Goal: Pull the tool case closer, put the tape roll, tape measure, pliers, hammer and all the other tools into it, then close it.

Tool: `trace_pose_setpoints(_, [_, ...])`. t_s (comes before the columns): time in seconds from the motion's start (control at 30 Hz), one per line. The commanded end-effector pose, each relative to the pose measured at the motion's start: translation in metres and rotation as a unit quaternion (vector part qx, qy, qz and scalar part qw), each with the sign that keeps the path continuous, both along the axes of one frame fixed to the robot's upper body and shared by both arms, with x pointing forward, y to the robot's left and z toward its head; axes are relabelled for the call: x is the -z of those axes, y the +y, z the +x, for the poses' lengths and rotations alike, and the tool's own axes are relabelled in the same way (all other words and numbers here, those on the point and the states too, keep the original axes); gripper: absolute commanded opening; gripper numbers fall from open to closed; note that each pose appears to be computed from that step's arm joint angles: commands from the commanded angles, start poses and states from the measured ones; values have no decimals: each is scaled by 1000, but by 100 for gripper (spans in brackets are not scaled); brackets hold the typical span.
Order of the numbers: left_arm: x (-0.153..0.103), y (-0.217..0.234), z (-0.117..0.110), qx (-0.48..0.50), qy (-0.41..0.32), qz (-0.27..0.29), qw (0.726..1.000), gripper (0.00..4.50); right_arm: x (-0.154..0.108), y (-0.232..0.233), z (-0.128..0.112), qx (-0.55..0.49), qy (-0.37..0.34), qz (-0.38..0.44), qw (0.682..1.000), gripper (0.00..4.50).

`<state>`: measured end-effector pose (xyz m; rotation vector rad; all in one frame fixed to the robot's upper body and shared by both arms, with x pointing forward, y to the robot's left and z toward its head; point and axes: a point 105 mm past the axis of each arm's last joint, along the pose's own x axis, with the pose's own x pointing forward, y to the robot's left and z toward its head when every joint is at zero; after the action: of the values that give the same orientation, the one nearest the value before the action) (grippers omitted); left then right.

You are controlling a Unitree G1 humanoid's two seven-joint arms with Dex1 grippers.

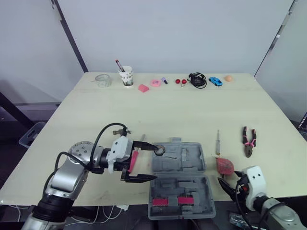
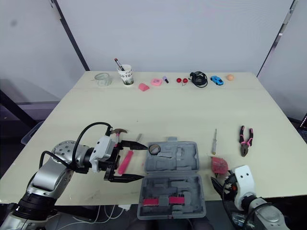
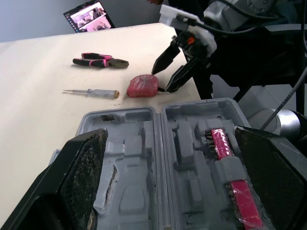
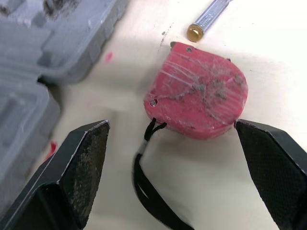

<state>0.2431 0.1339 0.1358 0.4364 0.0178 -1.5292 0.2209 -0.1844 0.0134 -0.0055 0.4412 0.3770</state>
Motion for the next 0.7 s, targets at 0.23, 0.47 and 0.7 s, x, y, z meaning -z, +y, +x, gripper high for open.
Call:
trace_pose_setpoints(0.23, [-6, 0, 3, 6, -16, 0, 1000, 450, 7, -6, 3, 44, -1, -29, 999, 300])
trace_pose_setpoints(0.47, [-5, 1, 5, 3, -17, -1, 1000, 450, 11, -1, 0, 37, 9, -24, 999, 5])
trace_pose_setpoints(0.7, [-3, 2, 5, -1, -15, -1, 1000, 450, 12, -2, -1, 29, 8, -24, 999, 5])
